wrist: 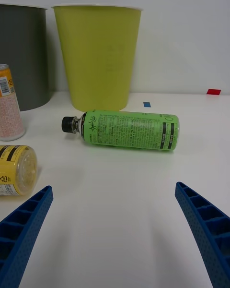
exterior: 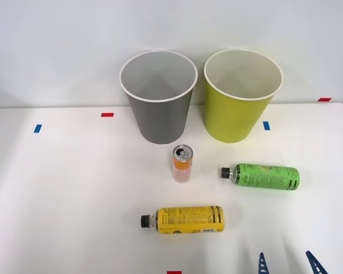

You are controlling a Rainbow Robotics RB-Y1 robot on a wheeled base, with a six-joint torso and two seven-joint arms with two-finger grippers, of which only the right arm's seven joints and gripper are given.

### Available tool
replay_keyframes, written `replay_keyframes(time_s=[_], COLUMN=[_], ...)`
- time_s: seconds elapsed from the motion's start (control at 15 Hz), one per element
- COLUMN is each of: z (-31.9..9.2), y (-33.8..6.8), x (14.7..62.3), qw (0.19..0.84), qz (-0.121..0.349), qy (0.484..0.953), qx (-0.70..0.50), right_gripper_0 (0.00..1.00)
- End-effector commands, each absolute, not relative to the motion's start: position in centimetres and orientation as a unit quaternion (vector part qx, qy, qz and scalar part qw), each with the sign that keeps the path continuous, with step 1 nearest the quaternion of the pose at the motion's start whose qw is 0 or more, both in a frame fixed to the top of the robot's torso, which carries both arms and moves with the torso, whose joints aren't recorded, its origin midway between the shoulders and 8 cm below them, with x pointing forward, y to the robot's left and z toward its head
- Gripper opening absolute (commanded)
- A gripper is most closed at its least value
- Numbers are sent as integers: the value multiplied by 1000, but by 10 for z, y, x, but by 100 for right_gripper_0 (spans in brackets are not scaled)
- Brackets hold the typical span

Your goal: Put cans in the gray bin, plastic bottles in the light green bin

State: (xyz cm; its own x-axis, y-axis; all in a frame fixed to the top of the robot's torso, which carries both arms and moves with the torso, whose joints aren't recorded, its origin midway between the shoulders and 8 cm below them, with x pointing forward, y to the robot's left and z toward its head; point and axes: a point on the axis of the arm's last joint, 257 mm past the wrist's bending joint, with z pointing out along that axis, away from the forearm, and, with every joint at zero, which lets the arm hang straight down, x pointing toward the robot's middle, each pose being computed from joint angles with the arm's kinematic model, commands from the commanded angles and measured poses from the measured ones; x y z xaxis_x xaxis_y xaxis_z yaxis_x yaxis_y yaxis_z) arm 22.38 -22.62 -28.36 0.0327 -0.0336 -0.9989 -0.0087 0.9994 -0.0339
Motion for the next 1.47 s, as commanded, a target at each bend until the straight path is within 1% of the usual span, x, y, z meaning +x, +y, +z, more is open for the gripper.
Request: replay_keyframes(time_s=[0.07,1.47], z=[-284,-284], y=[-226,-226], x=[224,224], qw=[718,718], qz=[-9,-9], qy=[695,695], qx=[-15,-15], right_gripper_0=[88,88])
